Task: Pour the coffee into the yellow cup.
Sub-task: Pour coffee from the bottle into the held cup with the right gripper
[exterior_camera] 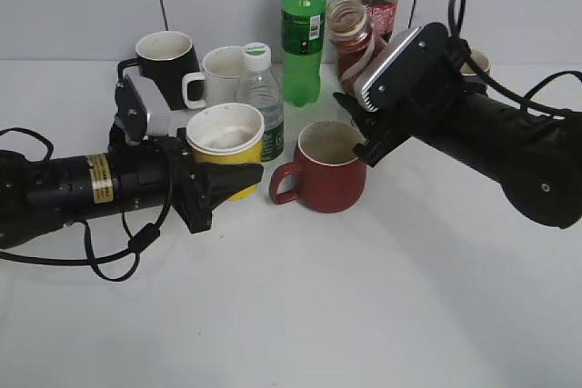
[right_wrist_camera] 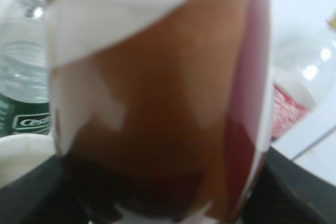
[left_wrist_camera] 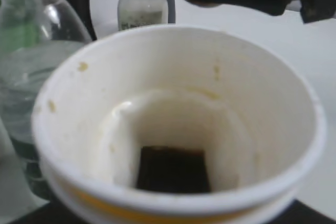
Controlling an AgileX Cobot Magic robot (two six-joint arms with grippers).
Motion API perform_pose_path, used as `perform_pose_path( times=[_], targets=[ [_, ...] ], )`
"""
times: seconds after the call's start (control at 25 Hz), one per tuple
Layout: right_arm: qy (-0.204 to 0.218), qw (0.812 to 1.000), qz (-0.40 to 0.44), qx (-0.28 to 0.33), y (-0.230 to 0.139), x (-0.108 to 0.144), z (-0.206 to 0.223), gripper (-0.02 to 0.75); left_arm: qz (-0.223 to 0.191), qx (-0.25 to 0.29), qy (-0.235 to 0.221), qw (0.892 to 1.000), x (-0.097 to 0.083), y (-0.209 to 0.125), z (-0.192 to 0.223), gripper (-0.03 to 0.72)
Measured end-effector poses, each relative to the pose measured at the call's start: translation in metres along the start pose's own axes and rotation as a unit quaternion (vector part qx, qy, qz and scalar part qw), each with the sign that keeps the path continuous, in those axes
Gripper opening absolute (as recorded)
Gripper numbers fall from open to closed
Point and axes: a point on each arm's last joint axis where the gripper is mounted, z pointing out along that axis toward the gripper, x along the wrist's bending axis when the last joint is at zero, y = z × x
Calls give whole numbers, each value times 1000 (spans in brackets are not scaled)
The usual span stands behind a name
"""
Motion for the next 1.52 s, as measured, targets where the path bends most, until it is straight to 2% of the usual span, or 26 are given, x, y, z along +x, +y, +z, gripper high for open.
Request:
perform_pose_path(
  times=[0.16, 0.4, 0.64, 0.92, 1.12, 1.32, 1.52],
  targets=[
    [26, 997, -67, 0, 11, 10, 7, 512, 6, 4, -35, 999, -6, 6, 0, 356],
    [39, 985, -166, -7, 17, 18, 9, 512, 11, 19, -63, 998, -19, 7, 6, 356],
    [39, 962, -272, -12, 17, 18, 9, 512, 20, 27, -93, 995, -38, 8, 16, 356],
    [30, 941, -337, -22, 19, 17, 9, 512, 23, 29, -96, 995, -39, 7, 16, 356],
    [29, 927, -372, -24, 19, 17, 9, 512, 37, 38, -120, 991, -43, 6, 15, 356],
    [21, 920, -390, -30, 20, 16, 9, 512, 45, 40, -129, 990, -44, 6, 14, 356],
    [19, 917, -396, -33, 21, 16, 9, 512, 46, 36, -118, 991, -41, 11, 6, 356]
  ],
)
